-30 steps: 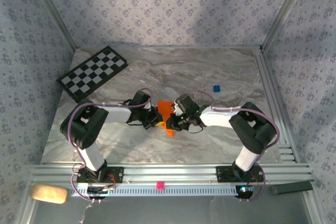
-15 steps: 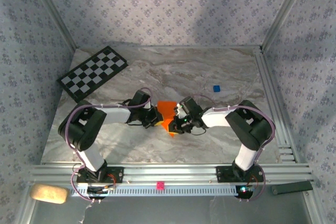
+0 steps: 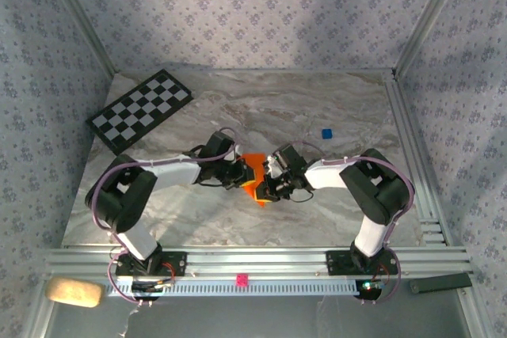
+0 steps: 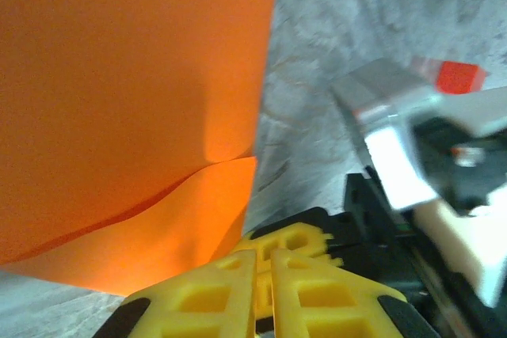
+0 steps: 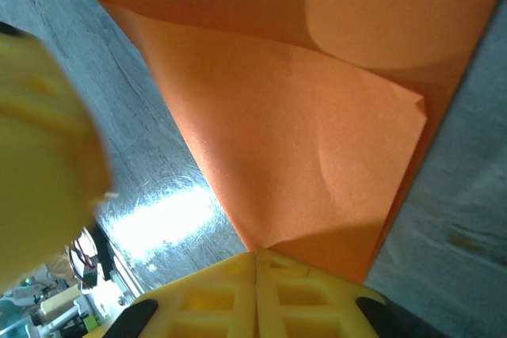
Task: Fold a paper plane with a square sheet of paper (pick it up from the middle)
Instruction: Third fold the triangle at the center of the table.
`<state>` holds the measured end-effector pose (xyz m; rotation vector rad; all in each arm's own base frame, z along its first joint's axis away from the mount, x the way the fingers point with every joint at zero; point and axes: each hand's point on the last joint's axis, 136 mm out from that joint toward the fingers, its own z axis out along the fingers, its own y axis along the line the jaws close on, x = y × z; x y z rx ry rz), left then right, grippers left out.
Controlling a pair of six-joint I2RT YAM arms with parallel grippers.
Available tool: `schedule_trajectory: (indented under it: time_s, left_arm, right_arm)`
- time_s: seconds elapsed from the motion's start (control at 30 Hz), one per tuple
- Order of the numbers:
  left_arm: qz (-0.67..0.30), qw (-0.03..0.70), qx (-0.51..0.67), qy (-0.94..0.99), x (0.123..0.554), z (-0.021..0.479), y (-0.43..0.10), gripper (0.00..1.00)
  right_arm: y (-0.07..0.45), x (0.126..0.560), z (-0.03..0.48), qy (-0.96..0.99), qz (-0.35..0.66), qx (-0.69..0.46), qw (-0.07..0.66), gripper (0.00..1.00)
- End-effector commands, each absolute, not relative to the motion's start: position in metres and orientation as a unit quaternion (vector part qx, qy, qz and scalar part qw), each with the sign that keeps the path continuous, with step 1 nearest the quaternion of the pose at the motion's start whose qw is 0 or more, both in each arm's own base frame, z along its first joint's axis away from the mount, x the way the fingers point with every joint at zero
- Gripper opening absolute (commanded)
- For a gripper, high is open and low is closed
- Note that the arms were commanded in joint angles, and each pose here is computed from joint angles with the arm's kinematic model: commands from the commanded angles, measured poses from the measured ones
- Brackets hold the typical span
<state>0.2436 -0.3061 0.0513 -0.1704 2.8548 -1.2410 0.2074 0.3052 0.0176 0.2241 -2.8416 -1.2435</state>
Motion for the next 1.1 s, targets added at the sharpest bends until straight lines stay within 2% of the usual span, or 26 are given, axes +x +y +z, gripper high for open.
schedule_trajectory:
  time_s: [0.0, 0.47, 1.07]
  left_arm:
    - [-0.384, -0.017, -0.065, 0.921, 0.237, 0.036, -0.305, 0.12]
    - [-0.317, -0.008, -0.106, 0.942, 0.244, -0.011, -0.261, 0.12]
    - [-0.300, 0.019, -0.152, 0.941, 0.279, -0.008, -0.208, 0.10]
  right_arm:
    - [0.280, 0.197, -0.010, -0.940, -0.338, 0.040, 0.040, 0.08]
    - [0.271, 0.193, -0.015, -0.953, -0.298, 0.028, 0.033, 0.06]
    - [0.272, 0.189, -0.015, -0.957, -0.285, 0.040, 0.032, 0.03]
